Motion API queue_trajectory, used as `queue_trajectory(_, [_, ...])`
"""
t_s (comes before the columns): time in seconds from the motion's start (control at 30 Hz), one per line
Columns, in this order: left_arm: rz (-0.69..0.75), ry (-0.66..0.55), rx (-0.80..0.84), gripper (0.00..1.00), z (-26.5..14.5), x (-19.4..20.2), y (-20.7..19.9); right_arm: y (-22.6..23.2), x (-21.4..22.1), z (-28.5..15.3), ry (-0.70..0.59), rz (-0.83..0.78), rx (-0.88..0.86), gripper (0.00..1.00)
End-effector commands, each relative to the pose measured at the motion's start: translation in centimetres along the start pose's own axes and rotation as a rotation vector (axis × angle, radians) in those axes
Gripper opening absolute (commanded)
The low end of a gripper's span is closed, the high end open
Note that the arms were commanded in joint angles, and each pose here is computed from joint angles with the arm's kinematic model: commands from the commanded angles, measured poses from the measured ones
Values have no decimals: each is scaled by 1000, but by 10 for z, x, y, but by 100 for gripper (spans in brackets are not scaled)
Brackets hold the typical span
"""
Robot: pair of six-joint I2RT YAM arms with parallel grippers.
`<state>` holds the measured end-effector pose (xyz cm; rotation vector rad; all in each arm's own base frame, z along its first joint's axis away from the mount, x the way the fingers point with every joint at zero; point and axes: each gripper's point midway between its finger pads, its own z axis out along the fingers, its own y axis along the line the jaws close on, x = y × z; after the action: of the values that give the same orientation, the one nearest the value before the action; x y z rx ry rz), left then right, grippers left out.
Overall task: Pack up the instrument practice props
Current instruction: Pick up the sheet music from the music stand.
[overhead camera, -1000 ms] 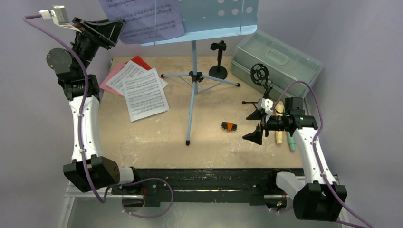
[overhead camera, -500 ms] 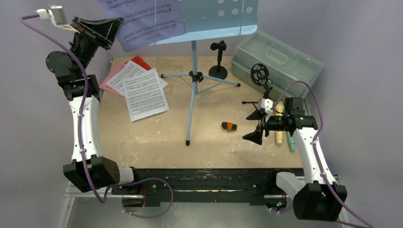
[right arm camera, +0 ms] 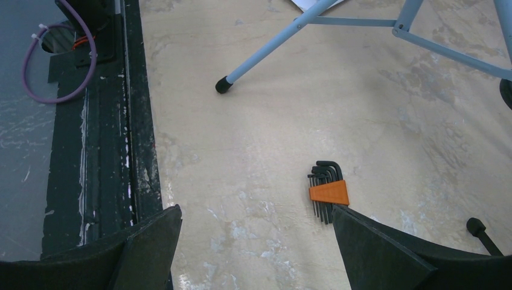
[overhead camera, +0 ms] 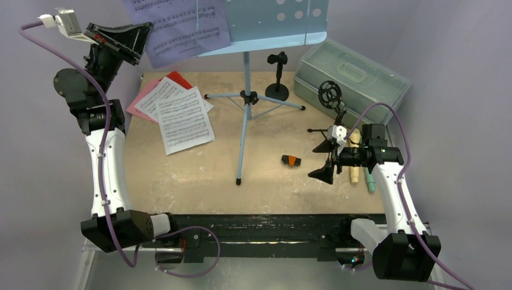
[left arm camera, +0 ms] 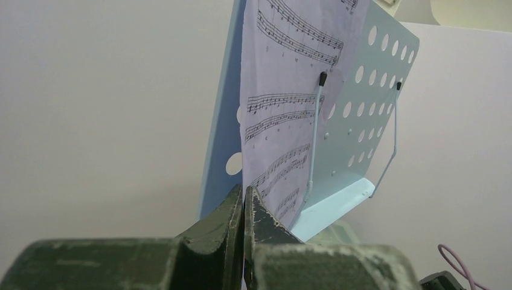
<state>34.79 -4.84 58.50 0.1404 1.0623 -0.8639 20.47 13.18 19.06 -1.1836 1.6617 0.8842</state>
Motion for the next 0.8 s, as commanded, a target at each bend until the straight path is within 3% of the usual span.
queue_trajectory(0.0, [50,-47,-91,0,-6,-18,0,2,-4,-1,-3,-39,1,99])
queue_trajectory(0.33, [46,-99,-602,0,-46,-38,53,1,-3,-1,-1,-34,0,99])
queue_trajectory(0.77, [117,-99,-857,0,-89,-26,83,0,-2,0,1,-31,0,99])
